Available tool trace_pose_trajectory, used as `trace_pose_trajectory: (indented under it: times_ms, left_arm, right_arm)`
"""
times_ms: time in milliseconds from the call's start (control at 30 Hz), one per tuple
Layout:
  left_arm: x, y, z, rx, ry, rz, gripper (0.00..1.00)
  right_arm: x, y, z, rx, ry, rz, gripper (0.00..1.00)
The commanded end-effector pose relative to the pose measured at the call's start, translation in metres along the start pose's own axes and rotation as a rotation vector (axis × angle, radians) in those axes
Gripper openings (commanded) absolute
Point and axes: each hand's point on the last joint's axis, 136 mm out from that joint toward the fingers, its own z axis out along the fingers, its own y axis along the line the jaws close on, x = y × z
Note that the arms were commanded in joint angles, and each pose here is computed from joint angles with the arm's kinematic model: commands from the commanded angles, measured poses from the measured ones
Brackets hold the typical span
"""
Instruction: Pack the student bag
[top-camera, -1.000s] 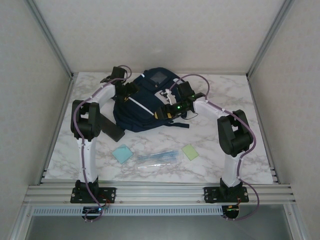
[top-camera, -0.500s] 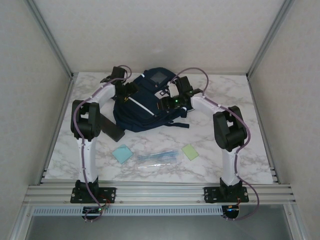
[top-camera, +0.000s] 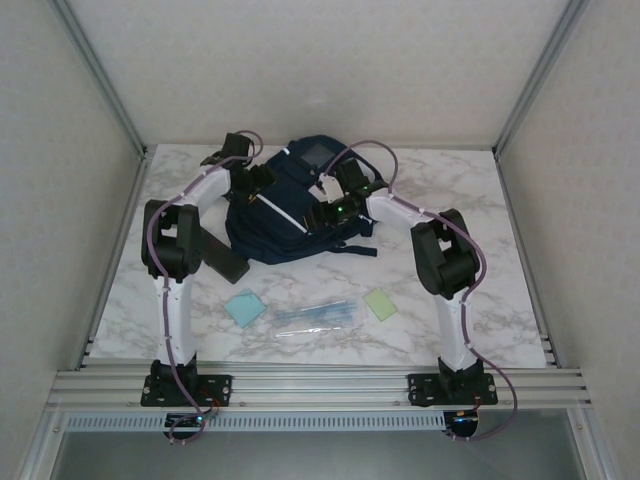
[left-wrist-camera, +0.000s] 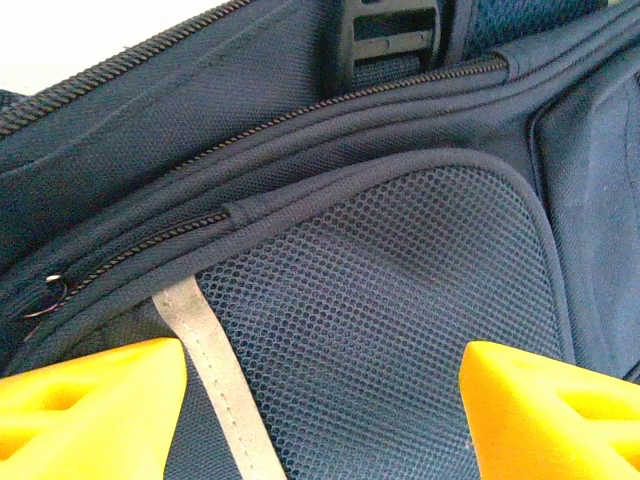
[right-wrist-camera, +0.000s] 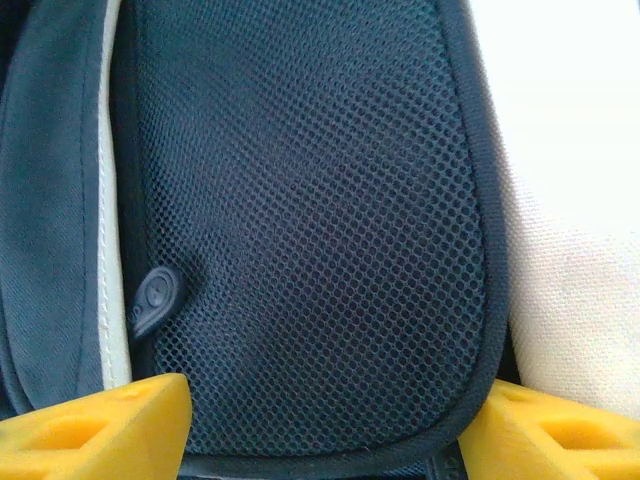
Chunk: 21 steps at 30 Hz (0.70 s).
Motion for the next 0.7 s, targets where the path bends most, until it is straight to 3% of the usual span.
trace_pose_trajectory:
  times_ms: [0, 67, 333, 400, 467, 533, 600, 667]
  left_arm:
    - [0.012, 0.010, 0.019, -0.031, 0.043, -0.029, 0.72]
    - [0.012, 0.009, 0.019, -0.028, 0.045, -0.031, 0.72]
    - [0.013, 0.009, 0.019, -0.035, 0.048, -0.022, 0.72]
    - [0.013, 0.008, 0.019, -0.033, 0.049, -0.021, 0.72]
    - [0.012, 0.007, 0.017, -0.033, 0.046, -0.020, 0.72]
    - [0.011, 0.007, 0.015, -0.035, 0.043, -0.018, 0.72]
    - [0.010, 0.006, 0.014, -0.035, 0.038, -0.015, 0.72]
    - [0.010, 0.006, 0.014, -0.034, 0.039, -0.014, 0.72]
  right_arm:
    - [0.049, 0.011, 0.024, 0.019, 0.184, -0.017, 0.70]
    - [0.055, -0.023, 0.025, 0.205, 0.214, -0.010, 0.70]
    - [0.046, -0.064, 0.000, 0.474, 0.164, -0.044, 0.69]
    - [0.051, -0.065, 0.007, 0.461, 0.207, -0.044, 0.60]
    - [0.058, -0.064, 0.015, 0.437, 0.238, -0.034, 0.40]
    - [0.064, -0.063, 0.017, 0.423, 0.252, -0.020, 0.28]
    - [0.066, -0.062, 0.016, 0.421, 0.250, -0.012, 0.19]
    - [0.067, -0.066, 0.010, 0.445, 0.250, -0.011, 0.18]
